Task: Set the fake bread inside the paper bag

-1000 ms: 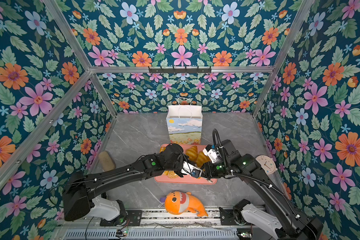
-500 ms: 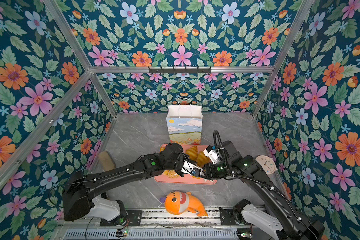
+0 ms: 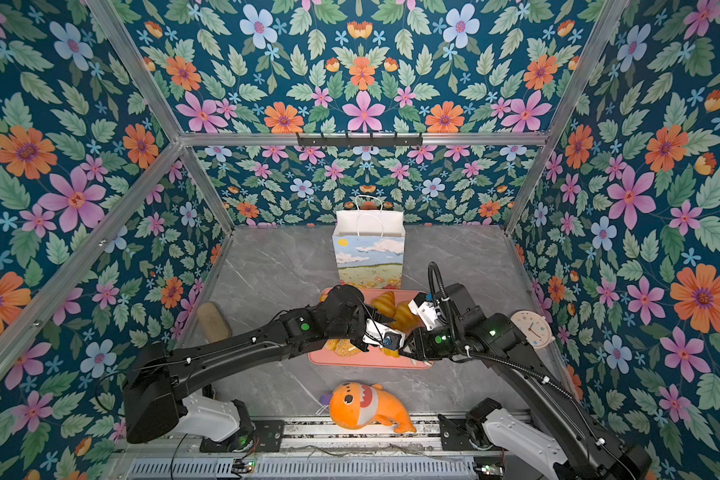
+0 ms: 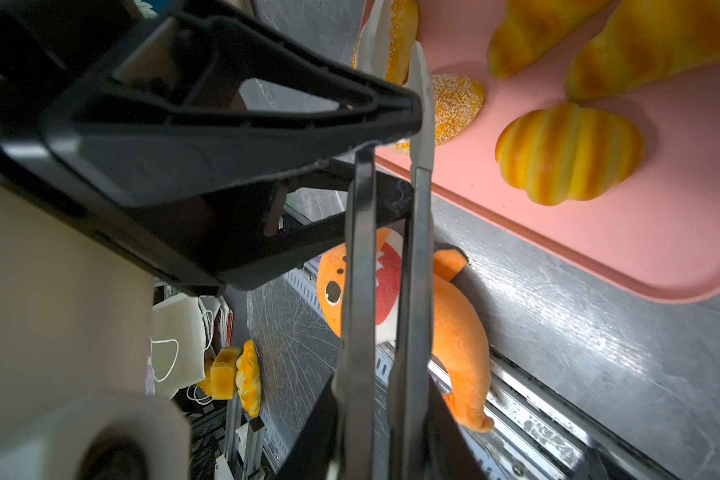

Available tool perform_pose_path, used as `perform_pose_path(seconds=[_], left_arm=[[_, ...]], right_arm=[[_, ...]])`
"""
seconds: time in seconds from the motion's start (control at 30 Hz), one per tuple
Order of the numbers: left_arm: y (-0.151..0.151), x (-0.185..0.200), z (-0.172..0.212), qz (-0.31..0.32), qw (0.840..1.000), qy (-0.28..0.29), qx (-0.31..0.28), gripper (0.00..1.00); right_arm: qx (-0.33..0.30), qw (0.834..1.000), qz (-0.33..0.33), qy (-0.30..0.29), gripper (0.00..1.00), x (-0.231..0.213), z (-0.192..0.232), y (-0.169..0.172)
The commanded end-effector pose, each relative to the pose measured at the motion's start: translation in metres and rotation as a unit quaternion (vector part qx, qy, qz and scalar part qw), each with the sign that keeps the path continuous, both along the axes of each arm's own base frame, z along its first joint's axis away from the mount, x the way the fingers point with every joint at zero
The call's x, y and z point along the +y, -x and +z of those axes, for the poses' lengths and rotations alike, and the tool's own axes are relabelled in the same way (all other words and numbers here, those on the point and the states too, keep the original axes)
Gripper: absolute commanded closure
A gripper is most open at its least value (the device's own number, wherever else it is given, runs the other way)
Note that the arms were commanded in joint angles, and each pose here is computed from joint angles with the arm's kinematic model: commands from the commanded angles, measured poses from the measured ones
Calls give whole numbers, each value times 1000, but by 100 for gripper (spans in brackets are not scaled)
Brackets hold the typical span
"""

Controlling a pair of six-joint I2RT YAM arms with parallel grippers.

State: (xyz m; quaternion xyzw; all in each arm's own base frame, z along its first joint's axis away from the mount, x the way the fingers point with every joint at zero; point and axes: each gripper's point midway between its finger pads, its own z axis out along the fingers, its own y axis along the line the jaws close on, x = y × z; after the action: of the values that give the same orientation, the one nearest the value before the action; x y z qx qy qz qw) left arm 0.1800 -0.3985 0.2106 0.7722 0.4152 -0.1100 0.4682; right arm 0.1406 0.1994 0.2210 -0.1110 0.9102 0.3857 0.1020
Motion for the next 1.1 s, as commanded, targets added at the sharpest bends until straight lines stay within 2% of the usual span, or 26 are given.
perform_pose_path(seconds=[0.0,0.3,0.6,0.77,1.07], left_arm=[[3,-5,16,-3,999,42,6,54],[21,19,17,-22,997,41,65,40],[30,15,10,-43,992,42,113,39],[21,0,5,-37,991,41,125,45],[0,-11,4,-11,994,55,89,62]], right_arm=[[-27,999,24,-28,76,8,11,-1],[-41,999,31,-7,77,1,7,2],[-57,998,37,-9,77,0,14,3],[-58,997,40,-9,77,0,15,3],[-65,997,47,-11,73,0,16,5]])
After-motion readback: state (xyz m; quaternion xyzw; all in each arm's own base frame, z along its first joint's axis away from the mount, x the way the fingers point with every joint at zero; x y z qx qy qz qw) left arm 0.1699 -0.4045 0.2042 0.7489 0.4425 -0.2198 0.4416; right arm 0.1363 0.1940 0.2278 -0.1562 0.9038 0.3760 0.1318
